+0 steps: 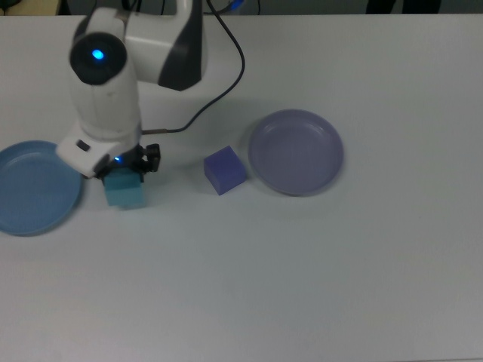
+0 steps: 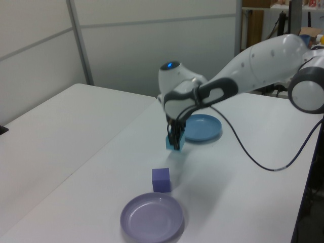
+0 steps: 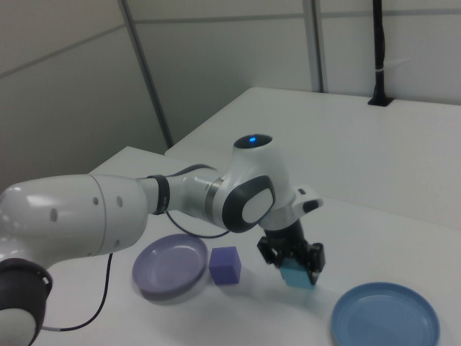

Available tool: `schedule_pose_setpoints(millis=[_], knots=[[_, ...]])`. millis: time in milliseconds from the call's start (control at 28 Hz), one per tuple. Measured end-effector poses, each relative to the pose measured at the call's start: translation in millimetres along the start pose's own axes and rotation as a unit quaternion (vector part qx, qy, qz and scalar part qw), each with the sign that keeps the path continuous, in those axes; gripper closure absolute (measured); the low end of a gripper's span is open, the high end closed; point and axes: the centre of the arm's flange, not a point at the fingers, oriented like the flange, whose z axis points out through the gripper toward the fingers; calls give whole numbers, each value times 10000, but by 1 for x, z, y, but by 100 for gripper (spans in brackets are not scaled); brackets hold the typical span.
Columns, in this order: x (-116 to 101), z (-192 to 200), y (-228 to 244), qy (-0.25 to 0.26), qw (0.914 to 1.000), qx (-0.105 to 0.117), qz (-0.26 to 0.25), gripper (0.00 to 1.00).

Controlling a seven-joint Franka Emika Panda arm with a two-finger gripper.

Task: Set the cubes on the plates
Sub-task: 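Carry the cyan cube over the light-blue plate and lower it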

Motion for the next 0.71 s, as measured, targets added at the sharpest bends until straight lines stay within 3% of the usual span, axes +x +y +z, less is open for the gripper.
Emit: schedule_pose_setpoints(millis=[179, 429, 714], knots=[[-23, -21, 57, 140, 9989, -80, 443, 34], [-60, 1, 148, 463, 9942, -292, 922, 34], [-61, 45, 161, 545, 9950, -324, 775, 34]])
